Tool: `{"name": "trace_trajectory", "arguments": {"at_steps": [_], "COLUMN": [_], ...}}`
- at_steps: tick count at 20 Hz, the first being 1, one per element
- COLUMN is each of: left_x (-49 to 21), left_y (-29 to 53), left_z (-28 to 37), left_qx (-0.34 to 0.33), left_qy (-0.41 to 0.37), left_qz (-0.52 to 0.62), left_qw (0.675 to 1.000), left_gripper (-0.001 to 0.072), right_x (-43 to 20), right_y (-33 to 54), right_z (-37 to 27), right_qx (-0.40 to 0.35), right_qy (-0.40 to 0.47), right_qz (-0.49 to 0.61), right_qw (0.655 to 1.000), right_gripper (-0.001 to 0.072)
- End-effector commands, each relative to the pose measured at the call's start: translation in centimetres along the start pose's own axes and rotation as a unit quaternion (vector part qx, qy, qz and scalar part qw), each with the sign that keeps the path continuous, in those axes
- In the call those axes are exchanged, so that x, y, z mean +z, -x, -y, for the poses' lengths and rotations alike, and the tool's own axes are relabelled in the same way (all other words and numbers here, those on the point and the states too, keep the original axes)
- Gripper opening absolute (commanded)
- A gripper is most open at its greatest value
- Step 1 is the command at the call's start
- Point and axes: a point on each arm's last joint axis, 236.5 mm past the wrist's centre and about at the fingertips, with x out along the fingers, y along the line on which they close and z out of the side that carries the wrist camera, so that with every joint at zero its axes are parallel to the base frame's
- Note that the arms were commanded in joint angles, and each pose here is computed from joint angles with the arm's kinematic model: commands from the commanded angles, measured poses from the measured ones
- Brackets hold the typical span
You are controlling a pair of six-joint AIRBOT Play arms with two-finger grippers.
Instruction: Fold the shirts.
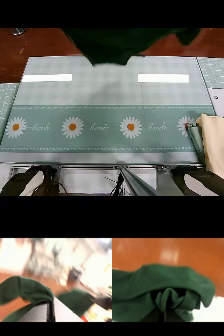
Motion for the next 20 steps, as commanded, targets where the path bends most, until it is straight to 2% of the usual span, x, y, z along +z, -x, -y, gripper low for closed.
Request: {"name": "trace_trajectory", "arguments": {"at_steps": [1,4,6,8,9,11,13,16,18,20], "left_x": [6.7,9.2,9.9,9.0,8.2,6.4,2.9,-6.4,-10.7,-14.7], "left_y": [4.6,10.3,14.5,17.6,18.5,18.9,17.8,13.0,11.6,11.9], "left_z": [6.6,8.0,9.5,10.1,10.3,9.6,6.8,3.0,-0.9,-6.7], "left_qx": [0.073,0.228,0.312,0.371,0.384,0.391,0.38,0.26,0.219,0.237], "left_qy": [-0.16,-0.268,-0.324,-0.338,-0.331,-0.308,-0.227,-0.091,-0.016,0.042], "left_qz": [0.051,0.072,0.09,0.081,0.072,0.048,0.002,-0.141,-0.181,-0.211], "left_qw": [0.983,0.933,0.888,0.861,0.859,0.866,0.897,0.951,0.959,0.947], "left_gripper": [0.0021,0.0021,0.0021,0.0021,0.0021,0.0021,0.0022,0.0022,0.0021,0.0021], "right_x": [4.1,3.1,0.4,-3.5,-5.9,-11.4,-15.6,-23.8,-28.7,-32.5], "right_y": [11.9,18.5,21.1,21.5,21.2,19.8,17.6,13.0,9.4,5.4], "right_z": [-2.9,-4.8,-4.7,-4.6,-4.4,-3.9,-3.8,-4.7,-3.7,-2.0], "right_qx": [-0.033,-0.047,-0.07,-0.074,-0.074,-0.073,-0.058,-0.003,0.0,-0.013], "right_qy": [0.046,0.066,0.058,0.042,0.029,-0.004,-0.034,-0.084,-0.116,-0.144], "right_qz": [0.119,0.151,0.125,0.064,0.019,-0.085,-0.149,-0.262,-0.305,-0.322], "right_qw": [0.991,0.985,0.988,0.994,0.997,0.994,0.987,0.961,0.945,0.936], "right_gripper": [0.0033,0.0033,0.0033,0.0033,0.0033,0.0033,0.0033,0.0033,0.0033,0.0033]}}
